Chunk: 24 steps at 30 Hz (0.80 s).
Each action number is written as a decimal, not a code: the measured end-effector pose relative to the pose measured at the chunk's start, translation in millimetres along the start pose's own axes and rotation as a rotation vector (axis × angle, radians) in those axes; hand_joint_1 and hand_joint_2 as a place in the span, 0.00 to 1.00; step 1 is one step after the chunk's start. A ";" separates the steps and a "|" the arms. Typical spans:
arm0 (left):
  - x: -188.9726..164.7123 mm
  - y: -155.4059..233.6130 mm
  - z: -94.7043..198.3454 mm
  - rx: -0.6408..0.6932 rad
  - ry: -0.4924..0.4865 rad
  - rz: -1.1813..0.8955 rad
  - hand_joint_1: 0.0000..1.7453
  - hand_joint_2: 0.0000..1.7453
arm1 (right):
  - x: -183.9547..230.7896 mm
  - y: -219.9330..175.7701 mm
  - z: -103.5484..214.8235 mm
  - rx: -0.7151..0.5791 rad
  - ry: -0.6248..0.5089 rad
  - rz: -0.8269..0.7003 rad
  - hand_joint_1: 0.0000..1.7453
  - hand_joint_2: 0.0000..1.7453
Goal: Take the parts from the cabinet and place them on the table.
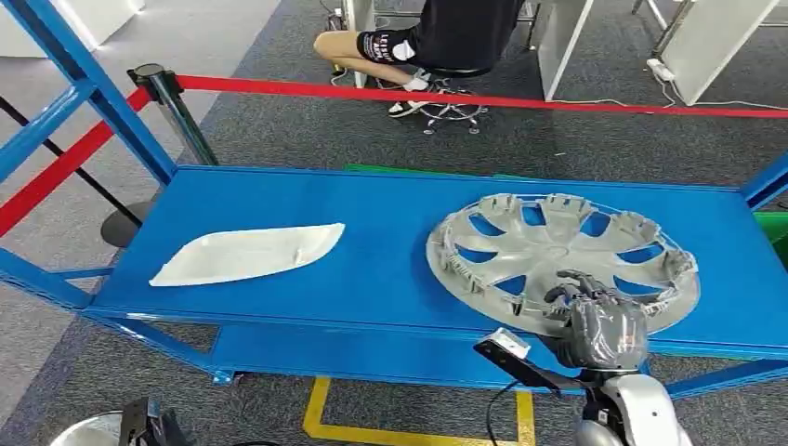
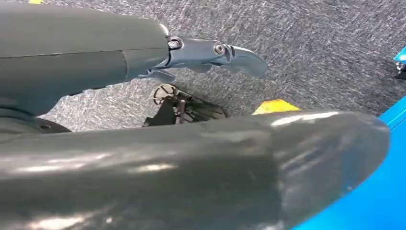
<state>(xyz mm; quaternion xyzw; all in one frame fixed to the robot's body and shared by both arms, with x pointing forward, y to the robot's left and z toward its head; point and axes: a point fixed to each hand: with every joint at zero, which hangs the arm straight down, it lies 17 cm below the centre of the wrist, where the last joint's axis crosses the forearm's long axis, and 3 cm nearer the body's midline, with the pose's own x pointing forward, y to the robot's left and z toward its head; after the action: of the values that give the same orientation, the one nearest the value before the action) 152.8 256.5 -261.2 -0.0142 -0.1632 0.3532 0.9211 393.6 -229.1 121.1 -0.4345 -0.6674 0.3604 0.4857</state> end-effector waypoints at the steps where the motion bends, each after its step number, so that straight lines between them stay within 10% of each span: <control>1: 0.1 -0.1 0.0 0.000 0.000 0.000 0.00 0.00 | -0.7 2.5 0.2 0.009 0.001 0.001 1.00 1.00; 22: -2.1 -2.7 0.4 -0.004 0.003 -0.011 0.00 0.00 | -3.1 14.7 2.8 0.039 0.005 0.010 1.00 1.00; 23: -0.5 -1.8 0.3 0.001 -0.007 -0.014 0.00 1.00 | -1.3 11.2 2.6 0.020 -0.005 0.008 1.00 1.00; 24: 0.7 -2.2 0.4 0.002 -0.017 -0.017 0.00 1.00 | 0.8 6.7 3.0 -0.004 -0.017 0.006 1.00 1.00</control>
<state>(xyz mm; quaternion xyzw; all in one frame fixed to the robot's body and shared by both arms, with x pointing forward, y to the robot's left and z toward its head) 154.5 255.3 -260.4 -0.0086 -0.1708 0.3457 0.9226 392.2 -226.1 114.5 -0.4342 -0.6709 0.3643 0.4782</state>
